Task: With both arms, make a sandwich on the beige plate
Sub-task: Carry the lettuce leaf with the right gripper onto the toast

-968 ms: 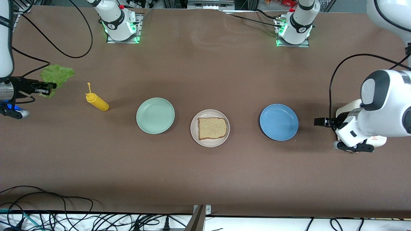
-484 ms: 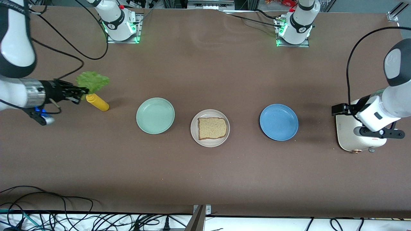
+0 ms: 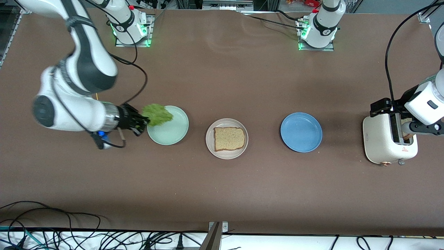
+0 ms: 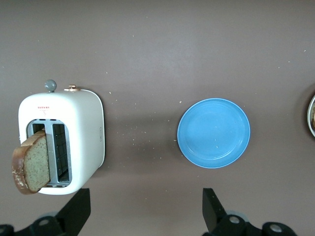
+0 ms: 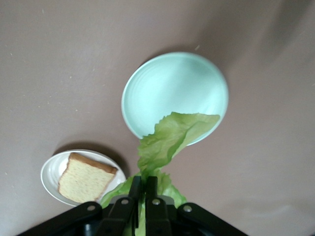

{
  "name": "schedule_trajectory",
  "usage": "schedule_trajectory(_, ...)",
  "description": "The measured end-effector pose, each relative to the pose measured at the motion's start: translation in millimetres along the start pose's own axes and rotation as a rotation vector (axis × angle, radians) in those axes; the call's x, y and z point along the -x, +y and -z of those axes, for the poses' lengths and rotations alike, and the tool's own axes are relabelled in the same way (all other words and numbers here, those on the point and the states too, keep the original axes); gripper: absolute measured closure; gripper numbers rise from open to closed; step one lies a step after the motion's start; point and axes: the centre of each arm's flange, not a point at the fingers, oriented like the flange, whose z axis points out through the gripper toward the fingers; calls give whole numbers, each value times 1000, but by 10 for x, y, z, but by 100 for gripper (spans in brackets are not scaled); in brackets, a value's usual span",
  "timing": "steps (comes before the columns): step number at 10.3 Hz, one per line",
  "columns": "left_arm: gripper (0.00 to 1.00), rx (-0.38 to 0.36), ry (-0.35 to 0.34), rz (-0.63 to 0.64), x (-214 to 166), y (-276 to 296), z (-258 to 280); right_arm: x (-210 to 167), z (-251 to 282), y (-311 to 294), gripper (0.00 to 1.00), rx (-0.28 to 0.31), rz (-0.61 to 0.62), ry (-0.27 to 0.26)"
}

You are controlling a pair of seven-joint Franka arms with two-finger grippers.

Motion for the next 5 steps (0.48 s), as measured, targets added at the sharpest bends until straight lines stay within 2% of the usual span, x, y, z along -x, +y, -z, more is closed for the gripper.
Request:
schedule_trajectory(3, 0, 3, -37, 12, -36, -76, -194, 508, -664, -411, 93, -108, -102, -50)
schedule_trajectory(5, 0, 4, -43, 17, -46, -110, -233, 827, -985, -630, 93, -159, -143, -59)
